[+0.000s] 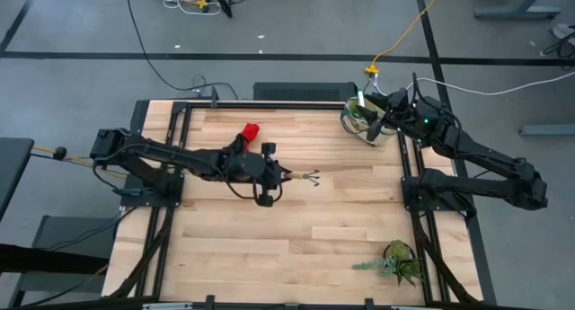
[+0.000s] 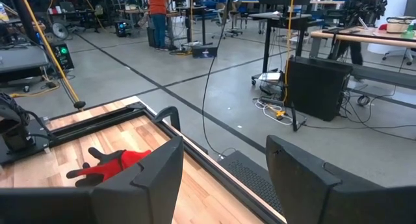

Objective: Pick & Place Garden tools in Gardening bag
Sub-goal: Put the brown hand rake into the gardening bag

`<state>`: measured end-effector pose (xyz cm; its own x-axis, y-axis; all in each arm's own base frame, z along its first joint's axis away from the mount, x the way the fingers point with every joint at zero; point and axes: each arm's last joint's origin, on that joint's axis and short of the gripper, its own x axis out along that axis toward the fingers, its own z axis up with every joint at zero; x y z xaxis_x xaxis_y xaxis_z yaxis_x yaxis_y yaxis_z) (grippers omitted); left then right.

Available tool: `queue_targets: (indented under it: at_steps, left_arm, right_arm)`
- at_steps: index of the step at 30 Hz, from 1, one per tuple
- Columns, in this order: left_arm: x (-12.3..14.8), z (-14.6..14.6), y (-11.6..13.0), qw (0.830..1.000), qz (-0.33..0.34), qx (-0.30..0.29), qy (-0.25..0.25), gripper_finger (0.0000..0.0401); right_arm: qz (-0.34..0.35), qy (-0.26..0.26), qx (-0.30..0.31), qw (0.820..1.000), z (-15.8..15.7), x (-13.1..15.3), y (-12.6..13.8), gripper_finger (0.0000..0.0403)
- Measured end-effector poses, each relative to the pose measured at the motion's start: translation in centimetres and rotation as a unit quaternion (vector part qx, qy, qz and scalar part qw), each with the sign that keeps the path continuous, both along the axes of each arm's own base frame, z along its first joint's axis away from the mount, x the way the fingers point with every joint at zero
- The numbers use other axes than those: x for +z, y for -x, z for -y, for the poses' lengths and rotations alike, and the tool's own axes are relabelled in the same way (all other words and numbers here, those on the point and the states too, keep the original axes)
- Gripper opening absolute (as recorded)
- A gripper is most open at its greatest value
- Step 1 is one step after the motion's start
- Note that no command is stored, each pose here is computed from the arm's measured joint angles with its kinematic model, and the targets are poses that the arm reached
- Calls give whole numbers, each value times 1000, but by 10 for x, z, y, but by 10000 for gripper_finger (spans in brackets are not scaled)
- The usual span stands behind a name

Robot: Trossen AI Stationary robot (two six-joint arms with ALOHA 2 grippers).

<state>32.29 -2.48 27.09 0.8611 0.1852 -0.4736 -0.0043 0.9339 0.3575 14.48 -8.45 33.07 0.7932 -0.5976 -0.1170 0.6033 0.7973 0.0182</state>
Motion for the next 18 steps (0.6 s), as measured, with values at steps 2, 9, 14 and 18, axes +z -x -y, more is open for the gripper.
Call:
queue_targets:
  at_steps: [2,9,14,18]
  left_arm:
    - [0,-2,0,1000,3,2,15,77]
    - [2,-10,-2,997,22,22,74,77]
    - [2,-16,-3,989,32,31,140,77]
    - [2,-17,-3,986,33,27,163,77]
  right_arm:
    - [0,0,0,1000,0,0,0,222]
    - [0,0,0,1000,0,0,0,222]
    - [0,0,0,1000,0,0,0,222]
    - [0,0,0,1000,0,0,0,222]
